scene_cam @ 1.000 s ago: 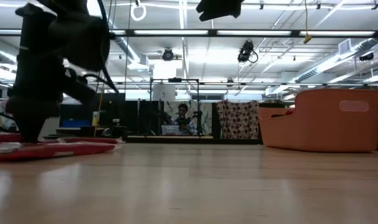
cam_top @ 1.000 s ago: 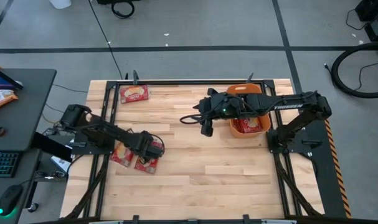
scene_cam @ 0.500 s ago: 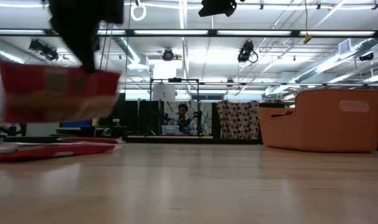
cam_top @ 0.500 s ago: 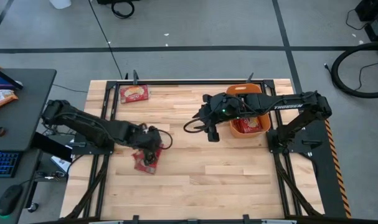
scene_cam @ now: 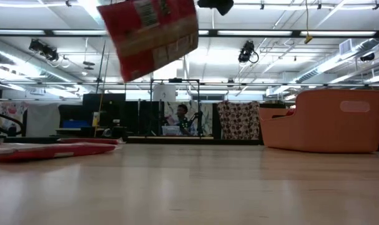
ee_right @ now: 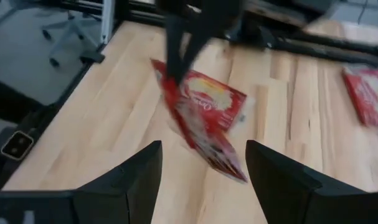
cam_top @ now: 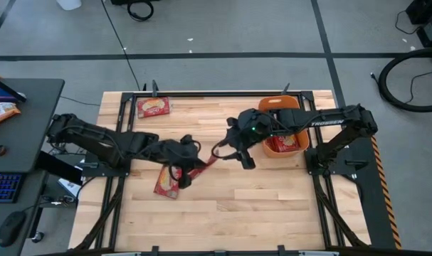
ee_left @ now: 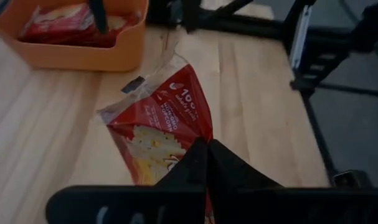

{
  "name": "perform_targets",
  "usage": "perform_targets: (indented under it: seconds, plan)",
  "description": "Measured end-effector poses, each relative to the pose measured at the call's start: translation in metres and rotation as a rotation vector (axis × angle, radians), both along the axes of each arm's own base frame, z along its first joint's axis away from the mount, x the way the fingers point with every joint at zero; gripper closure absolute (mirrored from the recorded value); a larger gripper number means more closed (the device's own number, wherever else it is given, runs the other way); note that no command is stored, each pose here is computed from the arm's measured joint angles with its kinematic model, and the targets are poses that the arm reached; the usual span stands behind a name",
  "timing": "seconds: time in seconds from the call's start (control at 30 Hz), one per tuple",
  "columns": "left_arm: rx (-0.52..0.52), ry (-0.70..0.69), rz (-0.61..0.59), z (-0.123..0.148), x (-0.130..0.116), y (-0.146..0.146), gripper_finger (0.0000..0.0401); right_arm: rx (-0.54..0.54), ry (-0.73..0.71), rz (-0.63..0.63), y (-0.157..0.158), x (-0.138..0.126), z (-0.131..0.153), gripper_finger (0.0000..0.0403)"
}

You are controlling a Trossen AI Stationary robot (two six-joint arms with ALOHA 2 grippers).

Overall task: Sort popcorn bags into baskets
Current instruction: Put the red popcorn bag into the orange bin

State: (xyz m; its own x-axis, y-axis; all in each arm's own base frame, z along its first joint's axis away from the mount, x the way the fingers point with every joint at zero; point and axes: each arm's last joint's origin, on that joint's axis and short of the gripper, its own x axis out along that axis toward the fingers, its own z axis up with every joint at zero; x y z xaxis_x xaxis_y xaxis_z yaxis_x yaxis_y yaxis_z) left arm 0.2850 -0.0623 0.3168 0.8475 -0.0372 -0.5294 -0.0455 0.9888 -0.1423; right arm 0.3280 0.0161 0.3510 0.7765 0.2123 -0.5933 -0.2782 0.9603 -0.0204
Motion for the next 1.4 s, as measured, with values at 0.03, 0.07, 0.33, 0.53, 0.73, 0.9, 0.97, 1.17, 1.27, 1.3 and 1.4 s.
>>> perform_targets:
  seconds: [0.03, 0.07, 0.33, 0.53, 0.73, 0.9, 0.97, 1.17, 1.27, 1.3, 1.4]
  plan:
    - [-0.016, -0.011, -0.011, 0.001, 0.001, 0.002, 0.0397, -0.013, -0.005, 0.014, 0.001, -0.001, 0.001, 0.0169]
    - [-0.035, -0.03, -0.022, 0.003, 0.003, 0.003, 0.0397, -0.021, -0.007, 0.025, 0.003, -0.001, 0.001, 0.0171]
    - [-0.082, -0.184, -0.048, 0.017, 0.01, 0.007, 0.0396, 0.005, -0.023, 0.101, 0.008, -0.002, 0.002, 0.019]
    - [-0.083, -0.26, -0.058, 0.024, 0.013, 0.008, 0.0396, -0.016, -0.029, 0.116, 0.008, -0.002, 0.002, 0.0212]
    - [-0.093, -0.266, -0.042, 0.025, 0.013, 0.011, 0.0395, -0.019, -0.022, 0.118, 0.008, -0.002, 0.002, 0.0271]
    - [-0.084, -0.254, 0.006, 0.023, 0.013, 0.014, 0.0387, -0.033, -0.011, 0.128, 0.007, -0.003, 0.001, 0.034]
    - [-0.073, -0.241, 0.031, 0.022, 0.013, 0.015, 0.0371, -0.031, 0.005, 0.123, 0.006, -0.004, 0.0, 0.0364]
    - [-0.072, -0.148, 0.139, 0.013, 0.009, 0.018, 0.0295, -0.037, 0.192, 0.074, 0.001, -0.018, -0.012, 0.0376]
    - [-0.097, -0.085, 0.185, 0.01, 0.002, 0.02, 0.0266, -0.164, 0.331, -0.057, -0.007, -0.035, -0.015, 0.0368]
    - [-0.108, -0.074, 0.196, 0.009, 0.002, 0.021, 0.0261, -0.238, 0.38, -0.122, -0.011, -0.041, -0.015, 0.0362]
    - [-0.122, -0.047, 0.211, 0.007, 0.001, 0.021, 0.0254, -0.459, 0.552, -0.328, -0.025, -0.062, -0.018, 0.0355]
